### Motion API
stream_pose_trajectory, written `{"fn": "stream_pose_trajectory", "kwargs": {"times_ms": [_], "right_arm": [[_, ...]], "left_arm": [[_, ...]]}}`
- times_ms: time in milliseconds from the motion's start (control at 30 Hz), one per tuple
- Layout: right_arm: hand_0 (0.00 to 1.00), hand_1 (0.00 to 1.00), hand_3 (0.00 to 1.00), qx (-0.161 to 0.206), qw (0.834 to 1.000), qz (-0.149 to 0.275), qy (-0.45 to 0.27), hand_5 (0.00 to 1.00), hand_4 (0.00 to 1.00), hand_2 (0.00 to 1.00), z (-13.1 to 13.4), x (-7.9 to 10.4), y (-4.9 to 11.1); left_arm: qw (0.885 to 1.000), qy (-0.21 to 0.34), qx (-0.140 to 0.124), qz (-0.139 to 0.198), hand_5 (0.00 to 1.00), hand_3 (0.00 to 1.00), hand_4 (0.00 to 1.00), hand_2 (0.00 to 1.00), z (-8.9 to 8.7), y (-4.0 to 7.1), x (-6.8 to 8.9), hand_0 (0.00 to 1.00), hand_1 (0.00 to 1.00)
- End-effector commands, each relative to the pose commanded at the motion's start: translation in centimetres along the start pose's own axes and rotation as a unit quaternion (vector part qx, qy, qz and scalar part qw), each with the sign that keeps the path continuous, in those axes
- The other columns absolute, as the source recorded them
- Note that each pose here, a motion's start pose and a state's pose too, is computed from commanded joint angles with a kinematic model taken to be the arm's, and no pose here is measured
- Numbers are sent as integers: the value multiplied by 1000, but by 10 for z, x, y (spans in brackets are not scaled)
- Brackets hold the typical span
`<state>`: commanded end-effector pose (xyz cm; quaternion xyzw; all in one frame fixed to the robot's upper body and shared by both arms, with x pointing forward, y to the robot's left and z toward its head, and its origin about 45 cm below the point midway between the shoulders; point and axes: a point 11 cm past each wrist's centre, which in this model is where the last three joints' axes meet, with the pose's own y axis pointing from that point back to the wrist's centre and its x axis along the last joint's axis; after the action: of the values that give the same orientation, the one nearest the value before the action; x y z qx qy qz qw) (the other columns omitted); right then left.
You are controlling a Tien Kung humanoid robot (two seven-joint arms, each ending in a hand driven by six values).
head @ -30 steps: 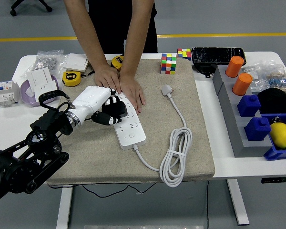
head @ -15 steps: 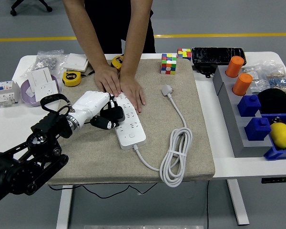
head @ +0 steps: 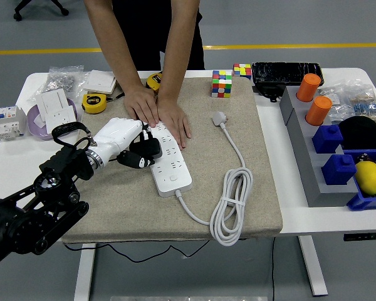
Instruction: Pick up the plug,place it near the board,insert it into the board,press the button
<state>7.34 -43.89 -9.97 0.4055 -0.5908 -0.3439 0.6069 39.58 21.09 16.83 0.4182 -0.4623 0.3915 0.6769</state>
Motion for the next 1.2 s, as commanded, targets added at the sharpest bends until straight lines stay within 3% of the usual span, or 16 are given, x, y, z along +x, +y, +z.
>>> {"fn": "stream_pose_trajectory", "kwargs": {"times_ms": [1200], "right_arm": [[754, 692, 682, 0, 1000, 0, -1, 652, 951, 708, 0, 1, 0]], "left_arm": [[1000, -1, 4, -9, 79, 443, 616, 331, -3, 1, -7, 432, 352]]}}
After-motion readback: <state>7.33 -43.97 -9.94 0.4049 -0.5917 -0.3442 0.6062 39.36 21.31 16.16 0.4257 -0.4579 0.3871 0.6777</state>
